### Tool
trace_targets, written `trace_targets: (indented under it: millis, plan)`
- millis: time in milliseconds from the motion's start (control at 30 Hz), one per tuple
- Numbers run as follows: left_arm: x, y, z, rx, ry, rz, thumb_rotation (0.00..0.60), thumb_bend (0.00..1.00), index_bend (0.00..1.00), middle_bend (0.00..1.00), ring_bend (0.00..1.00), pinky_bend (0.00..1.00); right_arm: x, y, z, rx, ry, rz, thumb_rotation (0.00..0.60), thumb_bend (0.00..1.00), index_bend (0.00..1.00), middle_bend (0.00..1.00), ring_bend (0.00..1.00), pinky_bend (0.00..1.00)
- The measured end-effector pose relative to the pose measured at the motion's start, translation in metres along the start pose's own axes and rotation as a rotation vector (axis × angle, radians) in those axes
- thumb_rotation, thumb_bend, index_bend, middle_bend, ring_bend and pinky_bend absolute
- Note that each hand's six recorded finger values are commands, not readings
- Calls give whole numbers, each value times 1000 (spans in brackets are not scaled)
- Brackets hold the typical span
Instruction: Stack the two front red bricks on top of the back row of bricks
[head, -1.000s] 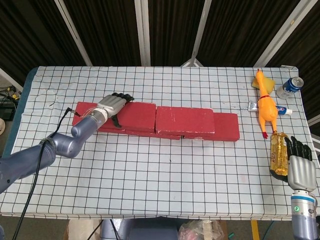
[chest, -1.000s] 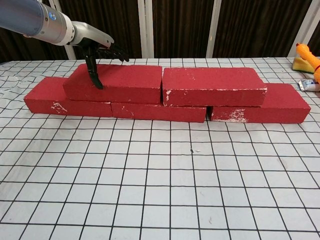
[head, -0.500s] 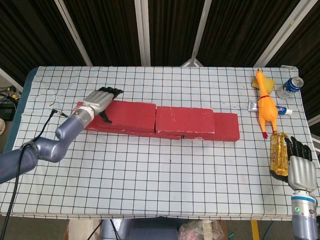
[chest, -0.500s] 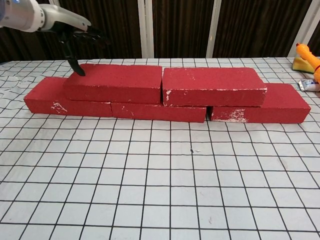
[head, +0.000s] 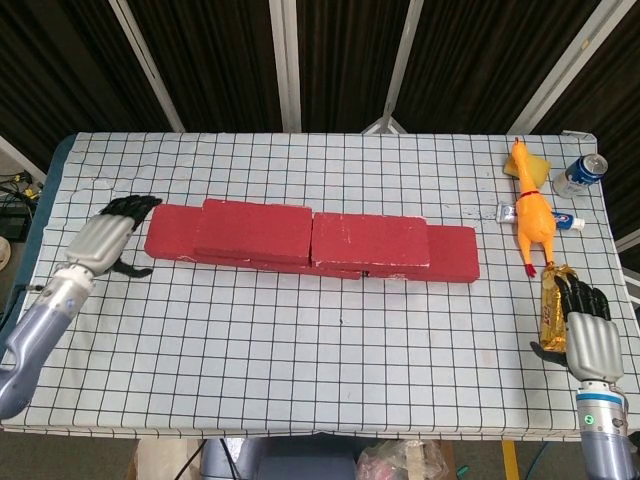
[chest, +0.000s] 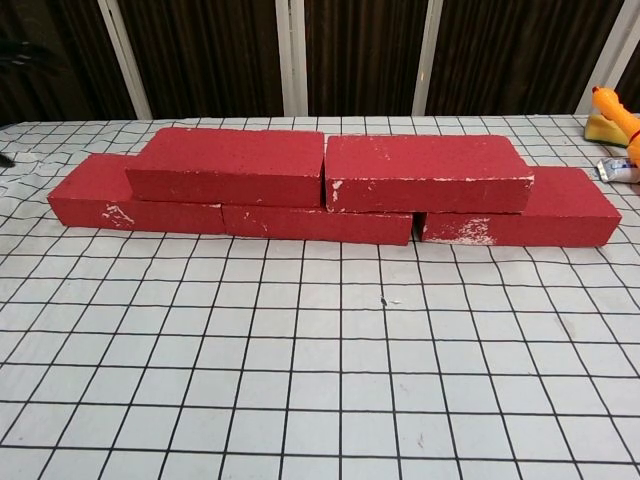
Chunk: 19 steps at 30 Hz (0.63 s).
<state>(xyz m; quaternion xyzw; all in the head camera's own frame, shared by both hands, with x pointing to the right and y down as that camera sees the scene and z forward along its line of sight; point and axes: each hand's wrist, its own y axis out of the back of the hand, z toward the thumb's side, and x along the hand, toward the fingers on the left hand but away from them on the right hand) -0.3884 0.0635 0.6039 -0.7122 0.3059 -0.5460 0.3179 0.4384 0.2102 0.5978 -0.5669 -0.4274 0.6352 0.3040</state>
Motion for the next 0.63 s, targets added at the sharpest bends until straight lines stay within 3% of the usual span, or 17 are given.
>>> trace_targets:
  millis: [267,467,633]
  plan:
    - [-96,-42,-42,-36,78,83,600,0,93,16,0,21,5,4,7,11,61,-49,600,162,46,0,0,0]
    - [-133,-62,-48,-36,99,137,600,0,116,17,0,22,10,10,5,-15,64,-65,600,162,46,0,0,0]
    - [-145,-72,-48,-7,110,142,600,0,132,26,0,21,12,13,4,-25,67,-63,600,161,46,0,0,0]
